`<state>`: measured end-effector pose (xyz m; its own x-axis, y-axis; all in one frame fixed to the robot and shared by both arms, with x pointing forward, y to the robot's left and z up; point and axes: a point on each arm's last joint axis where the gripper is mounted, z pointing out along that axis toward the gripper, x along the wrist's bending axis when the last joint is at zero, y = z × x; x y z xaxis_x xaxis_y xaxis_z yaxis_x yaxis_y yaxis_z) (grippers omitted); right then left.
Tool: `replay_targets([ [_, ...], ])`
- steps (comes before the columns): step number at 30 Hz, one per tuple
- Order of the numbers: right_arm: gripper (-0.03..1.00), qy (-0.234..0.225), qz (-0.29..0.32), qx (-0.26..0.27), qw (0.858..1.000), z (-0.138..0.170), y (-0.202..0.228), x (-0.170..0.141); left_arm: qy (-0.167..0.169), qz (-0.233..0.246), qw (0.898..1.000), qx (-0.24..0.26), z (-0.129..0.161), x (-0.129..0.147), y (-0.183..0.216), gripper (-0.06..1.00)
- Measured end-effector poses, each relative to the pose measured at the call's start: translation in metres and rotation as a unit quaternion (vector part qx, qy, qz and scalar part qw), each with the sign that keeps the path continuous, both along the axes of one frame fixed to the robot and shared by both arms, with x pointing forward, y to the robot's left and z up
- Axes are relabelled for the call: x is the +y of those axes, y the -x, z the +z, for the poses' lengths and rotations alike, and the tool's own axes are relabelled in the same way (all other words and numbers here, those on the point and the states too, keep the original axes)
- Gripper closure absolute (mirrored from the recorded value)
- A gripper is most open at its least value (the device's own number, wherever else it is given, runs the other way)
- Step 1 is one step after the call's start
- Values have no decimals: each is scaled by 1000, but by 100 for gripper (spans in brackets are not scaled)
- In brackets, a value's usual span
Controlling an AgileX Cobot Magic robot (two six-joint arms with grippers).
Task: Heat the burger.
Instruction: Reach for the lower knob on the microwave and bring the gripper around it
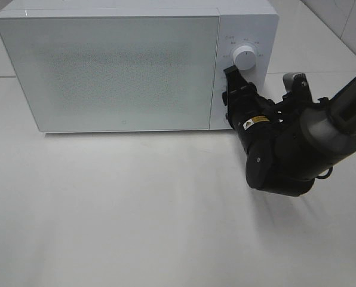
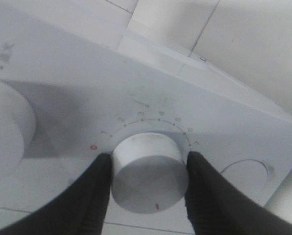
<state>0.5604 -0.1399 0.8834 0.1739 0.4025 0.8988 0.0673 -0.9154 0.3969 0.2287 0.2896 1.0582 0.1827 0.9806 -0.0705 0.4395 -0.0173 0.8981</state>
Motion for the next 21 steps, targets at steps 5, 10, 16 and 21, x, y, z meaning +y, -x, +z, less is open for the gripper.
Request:
replay_targets([
  [5,54,-123,-24,-2,992,0,0,0,0,0,1000,0,0,0,0,-5],
  [10,54,-187,-36,-4,982,0,0,0,0,0,1000,0,0,0,0,-5],
  [16,54,-255,-49,-5,966,0,0,0,0,0,1000,0,0,0,0,-5],
  [21,54,-274,-53,-6,960,1,0,0,0,0,1000,0,0,0,0,-5],
])
